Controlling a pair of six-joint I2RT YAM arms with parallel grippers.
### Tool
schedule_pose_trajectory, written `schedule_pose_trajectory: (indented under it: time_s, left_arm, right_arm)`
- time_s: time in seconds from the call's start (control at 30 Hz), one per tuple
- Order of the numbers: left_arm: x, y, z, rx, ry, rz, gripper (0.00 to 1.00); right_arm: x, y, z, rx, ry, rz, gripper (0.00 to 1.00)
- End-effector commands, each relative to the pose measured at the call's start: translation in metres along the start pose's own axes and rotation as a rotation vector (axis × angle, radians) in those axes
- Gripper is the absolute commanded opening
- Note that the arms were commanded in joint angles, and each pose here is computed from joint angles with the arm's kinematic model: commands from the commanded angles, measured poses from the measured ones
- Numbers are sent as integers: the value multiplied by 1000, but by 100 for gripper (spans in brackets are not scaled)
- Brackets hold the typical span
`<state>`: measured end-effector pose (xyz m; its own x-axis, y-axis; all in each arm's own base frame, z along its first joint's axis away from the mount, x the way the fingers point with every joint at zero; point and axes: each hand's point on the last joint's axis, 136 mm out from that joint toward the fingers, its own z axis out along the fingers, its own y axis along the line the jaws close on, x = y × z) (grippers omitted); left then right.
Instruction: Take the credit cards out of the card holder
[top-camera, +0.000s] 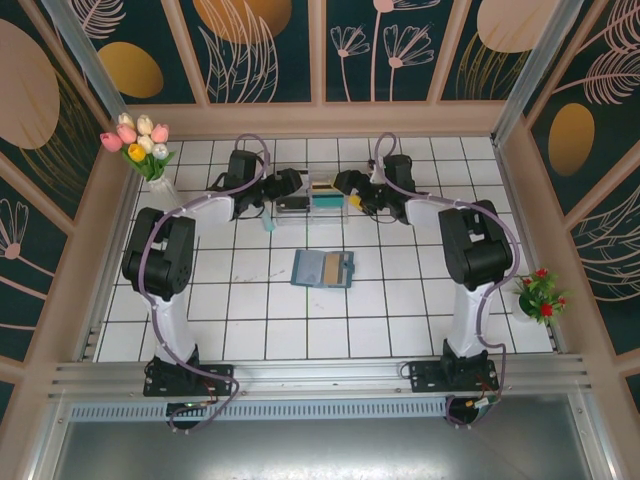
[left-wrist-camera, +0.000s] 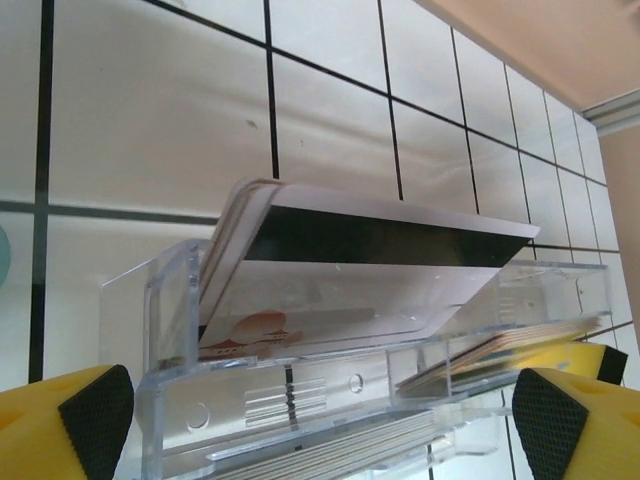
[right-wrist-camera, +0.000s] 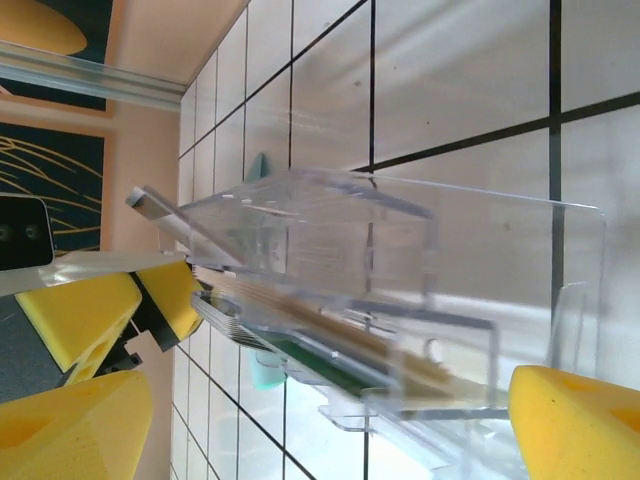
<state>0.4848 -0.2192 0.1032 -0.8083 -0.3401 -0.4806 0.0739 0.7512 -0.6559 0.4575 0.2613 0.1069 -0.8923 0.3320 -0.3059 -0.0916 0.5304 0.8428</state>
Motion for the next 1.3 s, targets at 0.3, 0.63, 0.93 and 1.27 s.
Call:
schedule_pose_trajectory:
  time_s: [0.3, 0.63, 0.93, 1.27]
  left_arm:
    - [17, -1, -55, -119, -37, 44, 98]
    - [83, -8, -106, -135, -2, -49, 73]
    - [150, -4, -97, -95, 132, -147, 43]
    - [186, -11, -84, 2, 259, -199, 27]
  right_arm:
    - [14, 38, -100, 128, -158, -80, 93]
    - [129, 75, -88, 159, 91, -25, 78]
    - [177, 38, -50, 298, 221, 20, 51]
    - [200, -9, -30, 427, 303, 21, 31]
